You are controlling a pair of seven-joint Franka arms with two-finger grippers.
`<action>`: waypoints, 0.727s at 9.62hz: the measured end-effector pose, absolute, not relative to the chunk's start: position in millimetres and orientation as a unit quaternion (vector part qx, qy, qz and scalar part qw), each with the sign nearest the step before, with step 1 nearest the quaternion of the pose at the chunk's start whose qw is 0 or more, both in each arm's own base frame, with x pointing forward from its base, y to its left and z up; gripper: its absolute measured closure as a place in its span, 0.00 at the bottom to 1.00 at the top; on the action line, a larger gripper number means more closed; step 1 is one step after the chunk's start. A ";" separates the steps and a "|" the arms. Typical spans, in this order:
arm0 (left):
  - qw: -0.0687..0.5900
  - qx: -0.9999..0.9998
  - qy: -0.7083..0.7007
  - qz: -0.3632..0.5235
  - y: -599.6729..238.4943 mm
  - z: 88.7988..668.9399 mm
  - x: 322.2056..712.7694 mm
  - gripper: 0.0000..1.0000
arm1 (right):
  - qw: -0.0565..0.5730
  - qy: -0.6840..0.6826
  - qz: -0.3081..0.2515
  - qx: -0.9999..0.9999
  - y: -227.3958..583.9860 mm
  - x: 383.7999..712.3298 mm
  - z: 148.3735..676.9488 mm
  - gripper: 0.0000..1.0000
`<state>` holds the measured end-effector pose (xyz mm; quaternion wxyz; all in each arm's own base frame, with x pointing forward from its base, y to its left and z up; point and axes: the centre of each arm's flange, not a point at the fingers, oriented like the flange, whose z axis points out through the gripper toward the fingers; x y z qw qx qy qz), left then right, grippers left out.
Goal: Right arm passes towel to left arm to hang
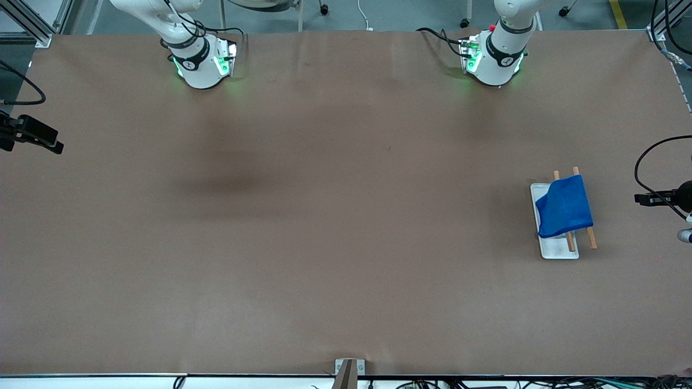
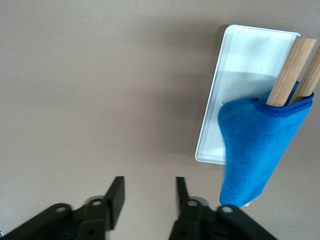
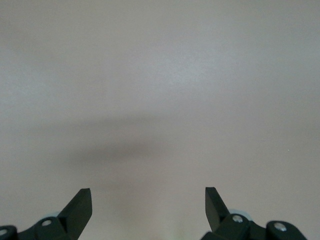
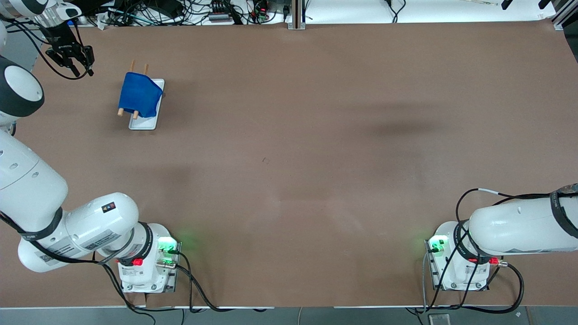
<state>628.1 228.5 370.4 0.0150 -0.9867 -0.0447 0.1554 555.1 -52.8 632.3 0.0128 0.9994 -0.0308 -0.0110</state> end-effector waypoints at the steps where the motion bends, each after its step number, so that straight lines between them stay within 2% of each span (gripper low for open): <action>1: 0.016 -0.988 -0.038 0.147 228.4 377.6 630.9 0.30 | 0.013 -0.031 -0.011 0.999 -52.8 555.1 632.2 0.00; 3: 0.023 -0.994 -0.022 0.105 210.5 424.7 641.9 0.01 | 0.013 -0.031 -0.011 0.999 -52.8 555.2 632.0 0.00; 7: 0.019 -0.999 -0.017 0.025 75.8 558.3 632.9 0.00 | 0.013 -0.031 -0.011 0.999 -52.5 555.3 631.9 0.00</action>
